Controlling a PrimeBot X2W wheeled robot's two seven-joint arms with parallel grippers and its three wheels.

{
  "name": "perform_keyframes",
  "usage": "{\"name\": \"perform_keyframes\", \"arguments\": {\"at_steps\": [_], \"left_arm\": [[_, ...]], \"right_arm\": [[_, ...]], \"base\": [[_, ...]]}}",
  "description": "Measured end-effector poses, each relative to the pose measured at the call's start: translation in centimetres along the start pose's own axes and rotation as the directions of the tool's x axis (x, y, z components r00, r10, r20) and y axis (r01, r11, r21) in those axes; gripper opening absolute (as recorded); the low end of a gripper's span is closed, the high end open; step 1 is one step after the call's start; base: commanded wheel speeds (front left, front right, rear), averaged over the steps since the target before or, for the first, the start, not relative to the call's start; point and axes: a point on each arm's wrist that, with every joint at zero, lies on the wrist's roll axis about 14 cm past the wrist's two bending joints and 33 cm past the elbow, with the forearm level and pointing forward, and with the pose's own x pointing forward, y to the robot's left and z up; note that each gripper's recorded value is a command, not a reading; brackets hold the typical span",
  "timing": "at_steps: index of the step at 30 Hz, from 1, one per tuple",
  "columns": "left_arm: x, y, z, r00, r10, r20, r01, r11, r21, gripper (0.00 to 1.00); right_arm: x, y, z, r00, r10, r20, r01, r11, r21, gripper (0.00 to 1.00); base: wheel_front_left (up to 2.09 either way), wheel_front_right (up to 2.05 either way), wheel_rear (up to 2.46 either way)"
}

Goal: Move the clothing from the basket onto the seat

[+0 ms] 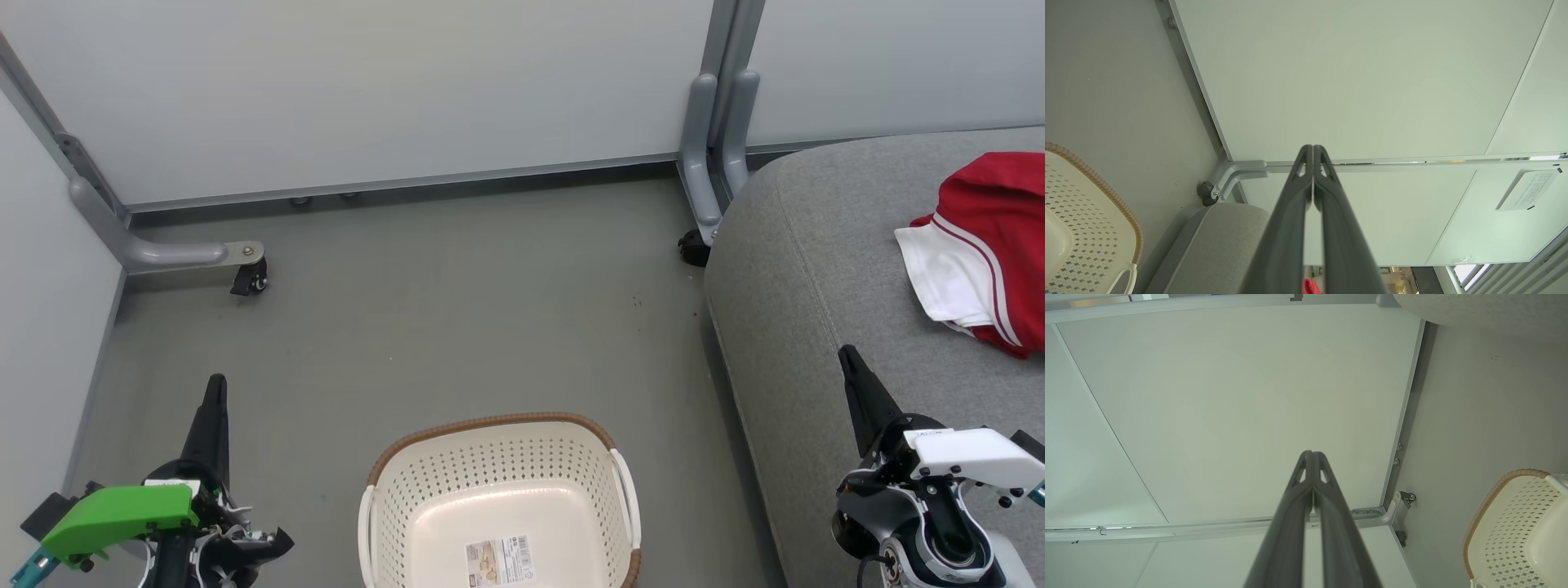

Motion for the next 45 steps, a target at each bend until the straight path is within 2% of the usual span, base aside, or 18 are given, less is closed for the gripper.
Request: {"name": "perform_keyframes", "arguments": {"at_steps": [45], "left_arm": [[-0.01, 0.03, -0.05, 1.000, 0.001, 0.001, -0.001, 1.000, -0.002, 0.00]], "right_arm": [[-0.01, -0.01, 0.01, 1.000, 0.000, 0.001, 0.000, 1.000, 0.001, 0.00]], "base": [[0.00, 0.00, 0.00]]}}
